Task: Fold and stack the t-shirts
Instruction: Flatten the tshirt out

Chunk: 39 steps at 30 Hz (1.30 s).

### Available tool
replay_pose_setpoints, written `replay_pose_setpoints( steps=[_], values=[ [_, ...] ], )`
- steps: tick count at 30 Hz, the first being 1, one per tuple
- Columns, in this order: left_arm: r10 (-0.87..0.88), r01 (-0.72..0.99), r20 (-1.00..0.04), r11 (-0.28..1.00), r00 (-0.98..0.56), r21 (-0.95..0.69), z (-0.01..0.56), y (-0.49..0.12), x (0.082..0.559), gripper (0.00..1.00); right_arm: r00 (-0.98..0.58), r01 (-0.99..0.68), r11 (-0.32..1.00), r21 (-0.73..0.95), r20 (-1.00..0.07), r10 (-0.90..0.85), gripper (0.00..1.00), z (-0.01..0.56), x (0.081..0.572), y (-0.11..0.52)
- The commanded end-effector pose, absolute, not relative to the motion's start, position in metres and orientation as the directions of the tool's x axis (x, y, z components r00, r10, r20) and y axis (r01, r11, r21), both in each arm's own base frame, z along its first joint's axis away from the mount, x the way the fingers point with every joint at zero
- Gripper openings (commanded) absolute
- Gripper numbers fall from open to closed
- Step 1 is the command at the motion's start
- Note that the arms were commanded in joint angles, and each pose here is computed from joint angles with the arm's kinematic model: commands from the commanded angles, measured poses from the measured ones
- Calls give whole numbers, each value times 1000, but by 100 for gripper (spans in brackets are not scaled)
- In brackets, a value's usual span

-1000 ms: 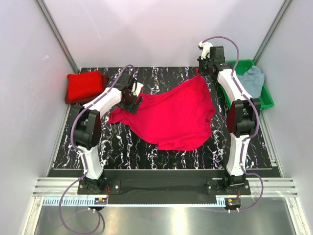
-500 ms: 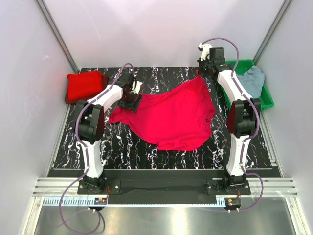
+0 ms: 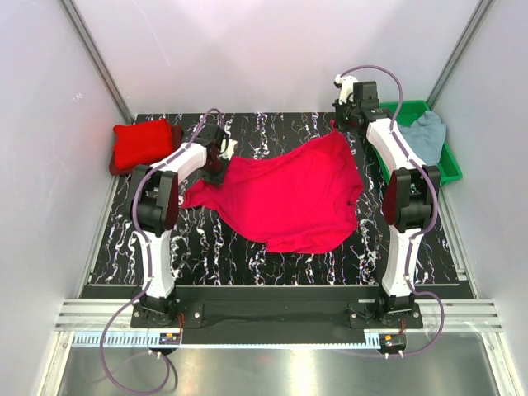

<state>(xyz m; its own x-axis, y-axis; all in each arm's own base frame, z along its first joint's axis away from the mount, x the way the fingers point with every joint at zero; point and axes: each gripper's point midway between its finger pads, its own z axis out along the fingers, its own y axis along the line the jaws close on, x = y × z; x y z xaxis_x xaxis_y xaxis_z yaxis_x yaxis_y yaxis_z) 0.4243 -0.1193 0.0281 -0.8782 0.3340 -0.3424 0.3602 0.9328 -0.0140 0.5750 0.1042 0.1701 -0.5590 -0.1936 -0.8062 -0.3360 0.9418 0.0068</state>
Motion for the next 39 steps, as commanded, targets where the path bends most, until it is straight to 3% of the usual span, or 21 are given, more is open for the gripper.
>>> replay_pose_setpoints(
  steps=[1, 7, 8, 9, 18, 26, 31, 39],
  values=[
    [318, 363, -399, 931, -860, -39, 46, -126, 441, 2, -462, -350, 936, -31, -864, -201, 0, 217, 573, 109],
    [305, 359, -469, 933, -829, -28, 87, -124, 443, 0, -437, -310, 947, -84, -872, -220, 0, 235, 569, 96],
    [306, 369, -503, 929, -808, -27, 107, -124, 444, 0, -419, -297, 950, -94, -881, -218, 0, 250, 564, 93],
    [328, 416, -595, 909, -734, -12, 173, -127, 449, 0, -365, -262, 957, -124, -905, -218, 0, 287, 550, 84],
    [368, 466, -770, 879, -522, 104, 303, -115, 414, 0, -203, -135, 977, -163, -961, -189, 0, 391, 468, 48],
    [371, 448, -854, 874, -365, 188, 377, -96, 355, 0, -18, 17, 982, -186, -982, -186, 0, 487, 364, 11],
    [366, 348, -907, 894, -207, 282, 442, -73, 325, 0, 131, 89, 984, -153, -978, -164, 0, 550, 304, -9],
    [386, 162, -922, 910, 8, 382, 518, -41, 298, 0, 334, 191, 970, -149, -919, -207, 0, 634, 258, -26]
  ],
)
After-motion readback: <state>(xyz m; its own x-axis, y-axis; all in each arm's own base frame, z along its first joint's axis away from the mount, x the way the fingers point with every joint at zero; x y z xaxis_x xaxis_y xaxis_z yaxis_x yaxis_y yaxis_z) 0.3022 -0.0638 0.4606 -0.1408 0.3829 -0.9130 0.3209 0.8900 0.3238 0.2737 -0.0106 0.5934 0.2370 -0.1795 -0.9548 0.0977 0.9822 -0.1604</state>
